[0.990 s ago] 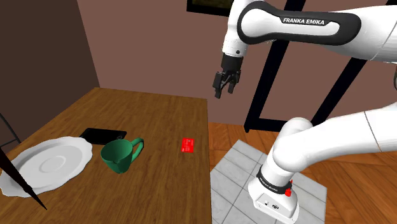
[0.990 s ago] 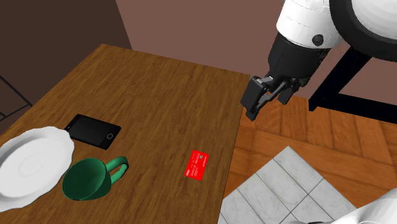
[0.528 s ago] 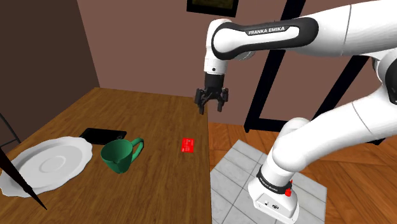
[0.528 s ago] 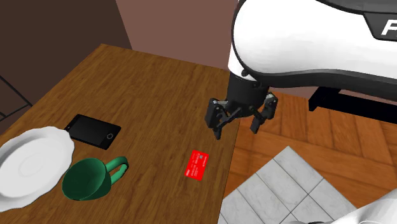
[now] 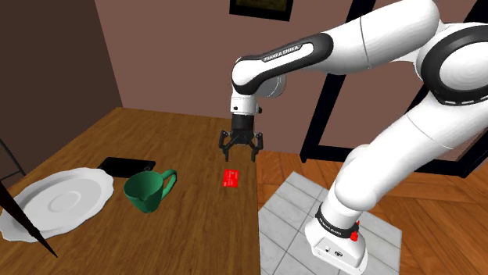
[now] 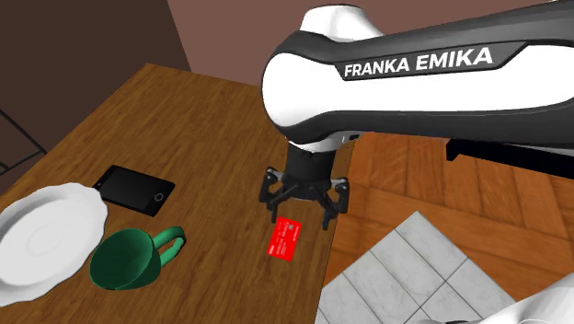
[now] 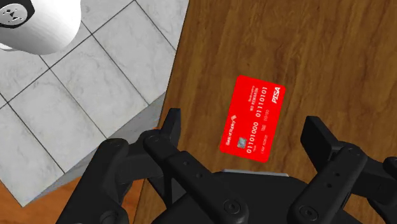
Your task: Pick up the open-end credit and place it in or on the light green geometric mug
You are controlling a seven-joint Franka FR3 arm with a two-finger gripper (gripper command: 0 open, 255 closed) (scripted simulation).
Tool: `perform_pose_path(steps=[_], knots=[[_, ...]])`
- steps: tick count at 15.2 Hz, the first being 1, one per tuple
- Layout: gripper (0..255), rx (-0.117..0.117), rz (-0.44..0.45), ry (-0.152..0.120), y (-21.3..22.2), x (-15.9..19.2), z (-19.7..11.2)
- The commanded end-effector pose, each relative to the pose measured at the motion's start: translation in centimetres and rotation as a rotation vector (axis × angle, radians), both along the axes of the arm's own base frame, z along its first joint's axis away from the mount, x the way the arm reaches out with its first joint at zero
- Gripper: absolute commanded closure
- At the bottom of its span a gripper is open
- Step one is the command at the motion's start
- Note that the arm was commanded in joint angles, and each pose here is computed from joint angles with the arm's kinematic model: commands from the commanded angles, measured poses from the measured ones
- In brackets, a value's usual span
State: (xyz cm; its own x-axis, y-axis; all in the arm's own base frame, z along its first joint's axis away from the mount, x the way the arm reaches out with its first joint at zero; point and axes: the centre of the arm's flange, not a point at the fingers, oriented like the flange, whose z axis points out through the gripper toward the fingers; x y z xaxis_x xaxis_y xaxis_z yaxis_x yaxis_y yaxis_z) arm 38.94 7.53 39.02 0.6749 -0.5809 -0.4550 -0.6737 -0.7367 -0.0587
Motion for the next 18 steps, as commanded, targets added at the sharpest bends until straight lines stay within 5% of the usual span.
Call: perform_pose_path(steps=[1, 3, 11, 18], knots=[[0, 0.023, -0.088, 0.060, 1.0, 0.5, -2.5], [0, 0.044, -0.166, 0.113, 1.8, 1.3, -4.7], [0, 0.044, -0.166, 0.113, 3.6, -0.1, -8.0], [0, 0.044, -0.166, 0.113, 3.6, -0.1, -8.0]])
